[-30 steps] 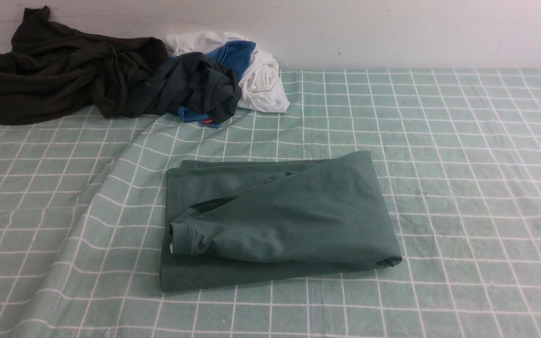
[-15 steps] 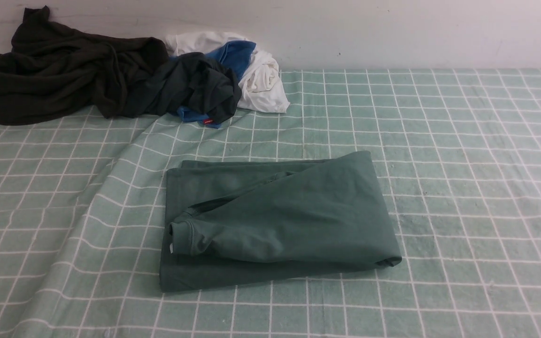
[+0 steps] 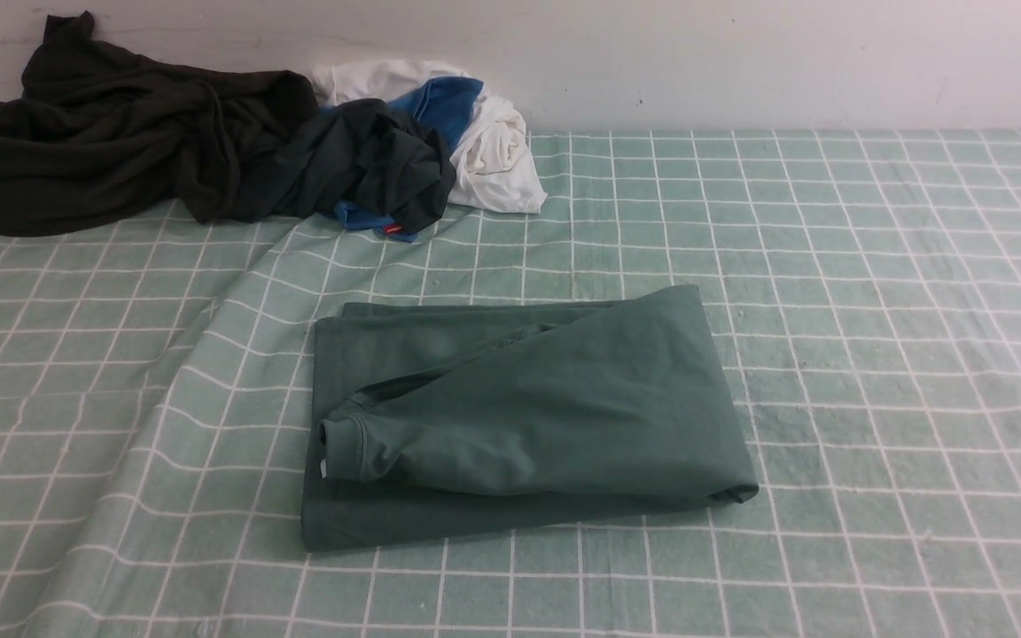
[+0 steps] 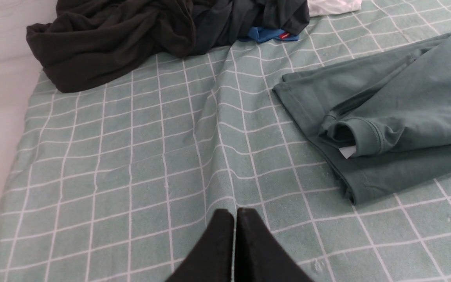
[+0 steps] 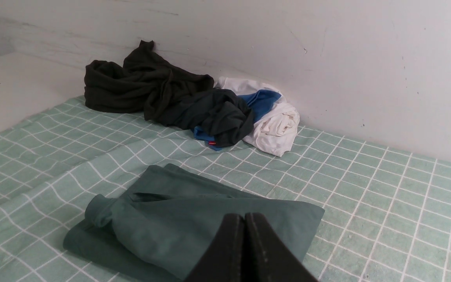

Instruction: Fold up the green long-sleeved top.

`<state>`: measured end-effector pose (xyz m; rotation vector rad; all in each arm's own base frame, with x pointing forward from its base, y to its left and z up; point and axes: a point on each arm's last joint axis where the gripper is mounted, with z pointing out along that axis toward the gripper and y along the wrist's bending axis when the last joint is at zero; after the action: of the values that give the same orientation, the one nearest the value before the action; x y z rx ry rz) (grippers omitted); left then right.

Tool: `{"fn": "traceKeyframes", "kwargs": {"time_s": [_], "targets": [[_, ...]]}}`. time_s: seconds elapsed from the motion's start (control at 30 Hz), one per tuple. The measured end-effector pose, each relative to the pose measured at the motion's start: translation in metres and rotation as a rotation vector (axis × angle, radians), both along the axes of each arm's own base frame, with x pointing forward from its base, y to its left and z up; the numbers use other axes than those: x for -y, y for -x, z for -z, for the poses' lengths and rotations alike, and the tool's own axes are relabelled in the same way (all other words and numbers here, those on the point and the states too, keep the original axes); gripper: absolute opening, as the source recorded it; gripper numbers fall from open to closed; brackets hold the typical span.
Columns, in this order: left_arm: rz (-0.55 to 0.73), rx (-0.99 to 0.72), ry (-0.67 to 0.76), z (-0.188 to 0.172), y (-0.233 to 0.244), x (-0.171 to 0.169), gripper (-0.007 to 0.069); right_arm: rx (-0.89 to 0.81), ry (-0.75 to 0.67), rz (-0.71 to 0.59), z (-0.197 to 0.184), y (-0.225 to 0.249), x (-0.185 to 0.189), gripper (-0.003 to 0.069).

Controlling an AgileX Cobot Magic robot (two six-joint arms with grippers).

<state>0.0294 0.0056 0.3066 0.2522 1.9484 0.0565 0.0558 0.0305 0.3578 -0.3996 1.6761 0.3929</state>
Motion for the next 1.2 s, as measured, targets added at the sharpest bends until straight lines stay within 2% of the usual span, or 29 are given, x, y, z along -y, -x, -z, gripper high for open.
{"fn": "traceKeyframes", "kwargs": {"time_s": [0.23, 0.37, 0.47, 0.53, 0.57, 0.7, 0.9, 1.03, 1.2], "targets": [[0.0, 0.0, 0.0, 0.0, 0.0, 0.0, -0.0003, 0.016, 0.023, 0.029, 0.014, -0.007, -0.001, -0.0013], [0.0, 0.0, 0.0, 0.0, 0.0, 0.0, -0.0003, 0.078, 0.041, 0.135, 0.052, -0.017, 0.004, -0.0013], [0.0, 0.0, 0.0, 0.0, 0.0, 0.0, -0.0003, 0.109, -0.052, 0.29, 0.098, -0.018, 0.015, -0.0013], [0.0, 0.0, 0.0, 0.0, 0.0, 0.0, -0.0003, 0.109, -0.085, 0.33, 0.112, -0.016, 0.018, -0.0013], [0.0, 0.0, 0.0, 0.0, 0.0, 0.0, -0.0003, 0.112, -0.12, 0.407, 0.128, -0.014, 0.024, -0.0013], [0.0, 0.0, 0.001, 0.0, 0.0, 0.0, -0.0003, 0.091, -0.173, 0.542, 0.154, -0.009, 0.033, -0.0013], [0.0, 0.0, 0.001, 0.0, 0.0, 0.0, -0.0003, 0.087, -0.138, 0.65, 0.162, -0.001, 0.039, -0.0013], [0.0, 0.0, 0.001, 0.0, 0.0, 0.0, -0.0003, -0.041, -0.128, 0.676, 0.174, 0.001, 0.04, -0.0013], [0.0, 0.0, 0.001, 0.0, 0.0, 0.0, -0.0003, -0.05, -0.085, 0.668, 0.175, 0.001, 0.04, -0.0013]]}}
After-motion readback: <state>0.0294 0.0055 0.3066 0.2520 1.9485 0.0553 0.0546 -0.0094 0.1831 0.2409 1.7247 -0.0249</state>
